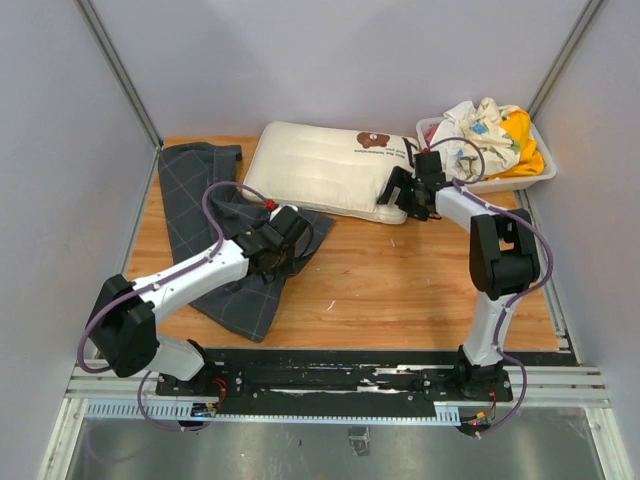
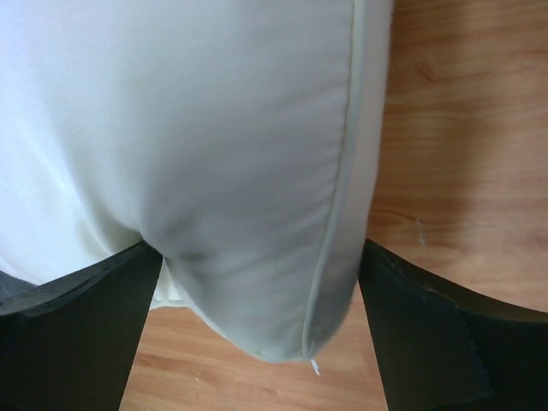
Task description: Put the pillow into the pillowcase
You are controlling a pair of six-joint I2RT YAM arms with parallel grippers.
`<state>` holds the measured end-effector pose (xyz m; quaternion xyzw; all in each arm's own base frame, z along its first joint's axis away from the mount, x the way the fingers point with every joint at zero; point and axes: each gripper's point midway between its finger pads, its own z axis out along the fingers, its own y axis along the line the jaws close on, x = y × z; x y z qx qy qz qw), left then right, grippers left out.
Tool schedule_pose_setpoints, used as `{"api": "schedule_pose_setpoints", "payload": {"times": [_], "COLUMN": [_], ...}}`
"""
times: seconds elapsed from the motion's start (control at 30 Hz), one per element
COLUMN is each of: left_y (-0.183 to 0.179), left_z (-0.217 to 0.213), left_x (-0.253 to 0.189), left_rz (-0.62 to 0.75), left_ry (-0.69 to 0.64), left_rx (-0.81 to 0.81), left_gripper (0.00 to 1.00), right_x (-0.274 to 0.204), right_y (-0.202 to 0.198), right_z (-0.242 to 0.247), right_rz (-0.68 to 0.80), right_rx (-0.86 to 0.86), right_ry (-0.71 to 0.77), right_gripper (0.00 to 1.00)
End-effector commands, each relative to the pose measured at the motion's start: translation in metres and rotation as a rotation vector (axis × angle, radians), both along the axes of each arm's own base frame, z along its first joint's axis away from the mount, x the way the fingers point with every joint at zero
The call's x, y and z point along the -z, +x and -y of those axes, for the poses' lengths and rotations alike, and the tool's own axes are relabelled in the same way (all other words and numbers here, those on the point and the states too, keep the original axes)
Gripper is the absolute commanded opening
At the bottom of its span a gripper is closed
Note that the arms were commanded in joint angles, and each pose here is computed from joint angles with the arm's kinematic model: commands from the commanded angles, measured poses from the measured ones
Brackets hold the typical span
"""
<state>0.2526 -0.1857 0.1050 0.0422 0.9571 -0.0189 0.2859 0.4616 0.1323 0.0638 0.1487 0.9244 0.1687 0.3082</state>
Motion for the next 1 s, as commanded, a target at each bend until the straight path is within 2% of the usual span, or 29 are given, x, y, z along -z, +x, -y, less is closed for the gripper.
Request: {"api": "schedule_pose_setpoints", "payload": {"times": [0.0,0.07,0.1,0.17,0.2,0.23,0.33,0.5,0.6,0.87,0.97], "left_y": [0.005,0.007,0.008,0.012,0.013,0.013,0.016,0.022,0.025,0.031,0.033], "left_z": [-0.001,-0.002,-0.003,-0.003,-0.003,-0.004,-0.006,-0.012,-0.013,-0.01,-0.007], "left_x": [-0.002,-0.004,-0.005,-0.006,-0.006,-0.006,-0.003,0.001,0.001,0.003,0.003], "left_rz": [0.006,0.011,0.012,0.017,0.018,0.019,0.019,0.019,0.025,0.027,0.028], "left_ry": [-0.02,-0.028,-0.034,-0.043,-0.045,-0.046,-0.05,-0.055,-0.058,-0.069,-0.079], "left_rx": [0.001,-0.004,-0.009,-0.013,-0.014,-0.016,-0.018,-0.024,-0.021,-0.003,0.006], "left_gripper": [0.0,0.0,0.0,0.0,0.0,0.0,0.0,0.0,0.0,0.0,0.0], "right_x": [0.006,0.004,0.0,-0.015,-0.024,-0.032,-0.077,-0.141,-0.167,-0.191,-0.188], "right_y": [0.022,0.018,0.015,0.004,-0.002,-0.009,-0.032,-0.065,-0.093,-0.162,-0.188], "right_z": [-0.029,-0.031,-0.03,-0.027,-0.026,-0.025,-0.019,-0.007,0.008,0.052,0.08], "right_rz": [0.022,0.021,0.031,0.056,0.066,0.076,0.151,0.261,0.269,0.3,0.257], "right_rx": [-0.054,-0.062,-0.064,-0.071,-0.079,-0.09,-0.127,-0.144,-0.119,0.033,0.129], "right_ry": [0.146,0.151,0.14,0.095,0.066,0.033,-0.07,-0.107,-0.135,-0.16,-0.229], "right_gripper": [0.86,0.63,0.43,0.14,0.05,0.01,0.0,0.01,0.01,0.01,0.01]}}
